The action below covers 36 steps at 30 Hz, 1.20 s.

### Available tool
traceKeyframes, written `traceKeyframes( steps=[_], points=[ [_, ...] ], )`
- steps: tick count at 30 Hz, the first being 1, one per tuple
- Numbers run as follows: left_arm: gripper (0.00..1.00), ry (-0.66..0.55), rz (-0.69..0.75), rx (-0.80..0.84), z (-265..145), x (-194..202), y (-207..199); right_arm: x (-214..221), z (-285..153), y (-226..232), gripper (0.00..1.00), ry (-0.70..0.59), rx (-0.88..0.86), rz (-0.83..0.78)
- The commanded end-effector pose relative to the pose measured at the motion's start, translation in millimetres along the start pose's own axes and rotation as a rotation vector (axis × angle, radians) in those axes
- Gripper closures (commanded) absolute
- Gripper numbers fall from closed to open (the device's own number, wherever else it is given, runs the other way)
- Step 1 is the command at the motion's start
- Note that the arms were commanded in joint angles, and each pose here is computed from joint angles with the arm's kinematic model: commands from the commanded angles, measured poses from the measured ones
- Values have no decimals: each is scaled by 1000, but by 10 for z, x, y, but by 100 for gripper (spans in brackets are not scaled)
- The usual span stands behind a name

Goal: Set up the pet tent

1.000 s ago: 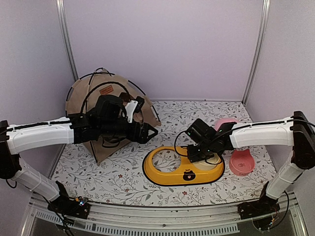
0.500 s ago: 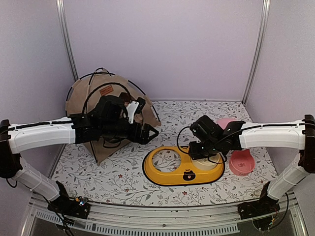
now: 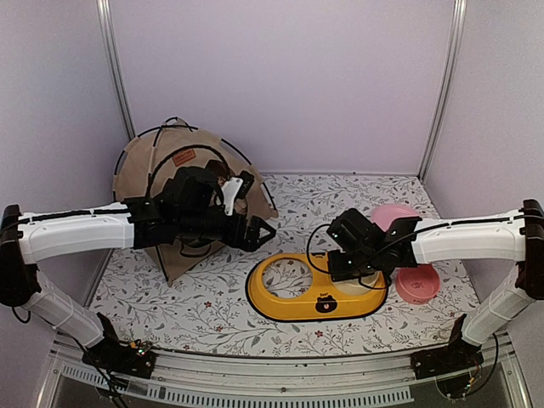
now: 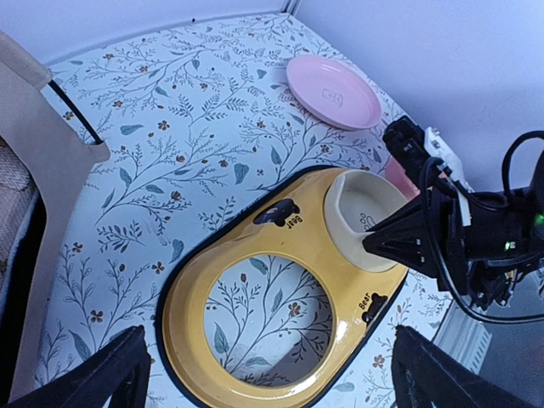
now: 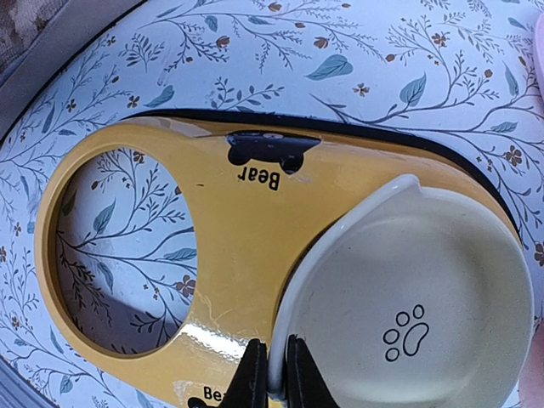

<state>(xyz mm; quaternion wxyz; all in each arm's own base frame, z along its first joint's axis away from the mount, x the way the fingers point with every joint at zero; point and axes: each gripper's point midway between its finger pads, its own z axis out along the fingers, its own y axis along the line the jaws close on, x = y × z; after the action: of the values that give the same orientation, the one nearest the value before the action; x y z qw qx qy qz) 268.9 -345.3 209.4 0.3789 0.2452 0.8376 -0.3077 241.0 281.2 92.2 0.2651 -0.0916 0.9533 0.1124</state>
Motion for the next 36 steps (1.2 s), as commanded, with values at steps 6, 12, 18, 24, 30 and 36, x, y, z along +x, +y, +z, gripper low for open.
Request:
traceKeyframes(
  steps=[6, 12, 18, 24, 30, 36],
  points=[
    [1, -12, -11, 7, 35, -35, 33, 405, 230, -68, 100, 71, -18, 50],
    [1, -11, -8, 10, 45, -41, 26, 432, 261, -118, 100, 55, 10, 53],
    [1, -5, -9, 8, 58, -18, 36, 573, 311, -115, 100, 29, 24, 52],
    [1, -7, -8, 13, 61, -35, 22, 570, 315, -57, 100, 18, 21, 63],
    [1, -5, -7, 10, 57, -33, 27, 325, 103, 50, 64, -25, 7, 44],
    [1, -10, -7, 9, 43, -38, 28, -37, -281, 90, 30, -123, -7, 40]
  ],
)
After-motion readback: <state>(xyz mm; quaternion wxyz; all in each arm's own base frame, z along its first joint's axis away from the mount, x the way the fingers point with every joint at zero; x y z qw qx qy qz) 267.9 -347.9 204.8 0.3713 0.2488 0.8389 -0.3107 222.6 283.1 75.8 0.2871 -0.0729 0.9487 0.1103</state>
